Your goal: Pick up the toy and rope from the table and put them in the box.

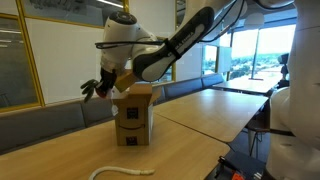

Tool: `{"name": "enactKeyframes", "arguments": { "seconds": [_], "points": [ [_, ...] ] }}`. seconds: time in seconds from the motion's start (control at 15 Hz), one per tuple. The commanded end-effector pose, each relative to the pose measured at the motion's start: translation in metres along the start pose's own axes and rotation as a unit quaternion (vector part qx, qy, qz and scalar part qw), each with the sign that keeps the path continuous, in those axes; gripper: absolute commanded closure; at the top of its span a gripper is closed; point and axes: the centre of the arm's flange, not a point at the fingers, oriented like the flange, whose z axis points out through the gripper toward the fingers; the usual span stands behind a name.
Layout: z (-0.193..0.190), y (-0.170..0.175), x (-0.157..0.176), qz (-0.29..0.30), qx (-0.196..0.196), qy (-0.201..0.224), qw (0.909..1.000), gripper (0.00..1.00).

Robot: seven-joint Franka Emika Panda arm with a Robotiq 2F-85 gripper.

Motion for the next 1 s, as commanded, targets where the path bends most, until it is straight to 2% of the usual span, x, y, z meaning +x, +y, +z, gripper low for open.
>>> {"name": "enactKeyframes", "arguments": {
  "seconds": [0.0, 0.2, 0.4, 0.67, 0.93],
  "points": [
    [0.015, 0.03, -0.003, 0.035, -0.062, 0.066, 0.9952, 0.85],
    [0.041, 0.073, -0.004, 0.058, -0.124, 0.097, 0.9858, 0.85],
    [0.07, 0.121, -0.008, 0.084, -0.166, 0.1, 0.9776, 0.85],
    [0.126, 0.19, -0.016, 0.138, -0.181, 0.035, 0.9731, 0.85],
    [0.179, 0.245, -0.033, 0.209, -0.181, -0.033, 0.9605, 0.85]
  ]
}}
